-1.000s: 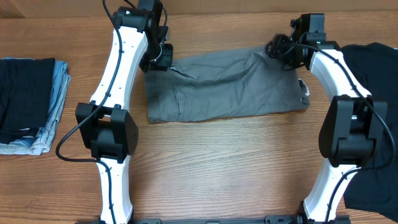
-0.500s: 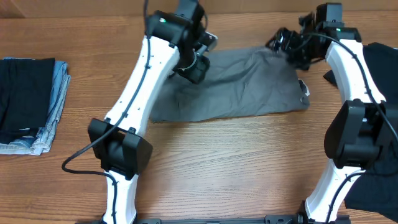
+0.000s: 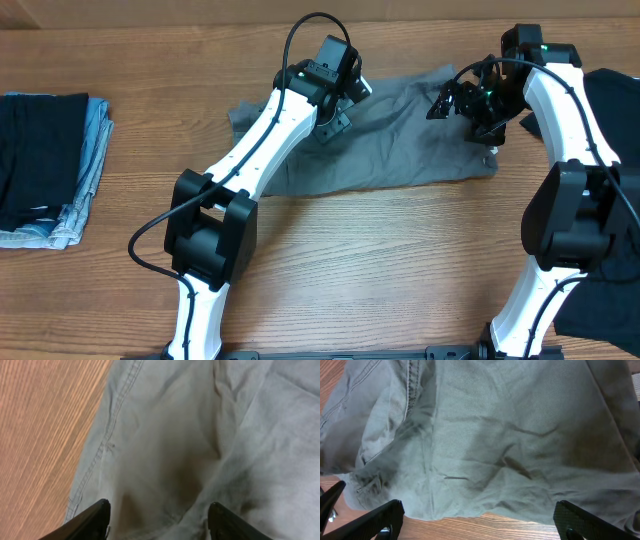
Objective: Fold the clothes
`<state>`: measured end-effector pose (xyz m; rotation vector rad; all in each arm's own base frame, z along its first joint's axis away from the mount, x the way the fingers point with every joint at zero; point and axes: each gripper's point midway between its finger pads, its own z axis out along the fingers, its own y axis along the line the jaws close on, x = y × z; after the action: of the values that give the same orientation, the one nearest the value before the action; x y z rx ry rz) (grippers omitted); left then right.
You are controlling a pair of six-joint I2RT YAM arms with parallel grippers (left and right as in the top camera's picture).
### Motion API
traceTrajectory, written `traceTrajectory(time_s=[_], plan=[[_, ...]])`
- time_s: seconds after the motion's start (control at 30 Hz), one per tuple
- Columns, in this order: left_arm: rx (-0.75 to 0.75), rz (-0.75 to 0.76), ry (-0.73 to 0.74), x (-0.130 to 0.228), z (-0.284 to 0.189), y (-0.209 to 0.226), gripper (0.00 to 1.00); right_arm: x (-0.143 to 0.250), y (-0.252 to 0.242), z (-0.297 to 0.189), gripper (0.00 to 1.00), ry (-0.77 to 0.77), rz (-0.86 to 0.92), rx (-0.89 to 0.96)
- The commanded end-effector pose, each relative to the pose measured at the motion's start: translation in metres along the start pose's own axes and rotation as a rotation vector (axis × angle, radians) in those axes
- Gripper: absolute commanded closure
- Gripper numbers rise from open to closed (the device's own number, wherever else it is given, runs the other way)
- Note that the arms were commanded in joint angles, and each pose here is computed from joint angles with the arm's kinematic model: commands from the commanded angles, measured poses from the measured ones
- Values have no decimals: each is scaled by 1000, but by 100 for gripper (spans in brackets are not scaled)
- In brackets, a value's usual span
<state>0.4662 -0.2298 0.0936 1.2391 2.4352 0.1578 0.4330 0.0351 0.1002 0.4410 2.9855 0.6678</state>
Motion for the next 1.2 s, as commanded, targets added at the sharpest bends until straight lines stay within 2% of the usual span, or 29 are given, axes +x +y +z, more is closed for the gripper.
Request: traceTrajectory(time_s=[0.0,0.2,0.3,0.4,0.47,0.5,0.53,0.63,0.7,0.97,1.07,1.1,1.13,1.17], plan=[[10,72,22,5,8,-7,32,-6,7,-21,0,-65,-35,8],[97,121,22,14,18,-27,26,-9,2,-22,0,-79,-37,38],[96,122,31,19,33,-31,30,-9,2,-22,0,-79,-36,39],[25,102,27,16,34,-18,48,-9,2,-22,0,-79,-37,39],[6,97,12,12,35,-12,52,-9,2,-22,0,-79,-36,39],[-2,91,4,11,35,-8,61,-9,2,-22,0,-79,-37,39],[-6,86,0,11,35,-6,75,-9,2,-22,0,-79,-37,39],[-67,82,15,12,35,6,92,-10,-1,-22,0,-83,-36,58],[-160,64,40,13,30,25,96,-10,-2,-22,0,-86,-36,65],[-253,-19,-38,3,27,64,93,-13,-7,-22,0,-99,-37,94],[-284,-94,-81,0,25,82,90,-14,-8,-23,0,-104,-39,97],[-285,-133,-101,0,25,88,85,-15,-9,-23,0,-107,-39,103],[-273,-167,-123,-1,26,92,47,-15,-9,-23,0,-110,-40,109],[-247,-189,-145,-2,27,93,34,-16,-10,-23,0,-111,-40,113]])
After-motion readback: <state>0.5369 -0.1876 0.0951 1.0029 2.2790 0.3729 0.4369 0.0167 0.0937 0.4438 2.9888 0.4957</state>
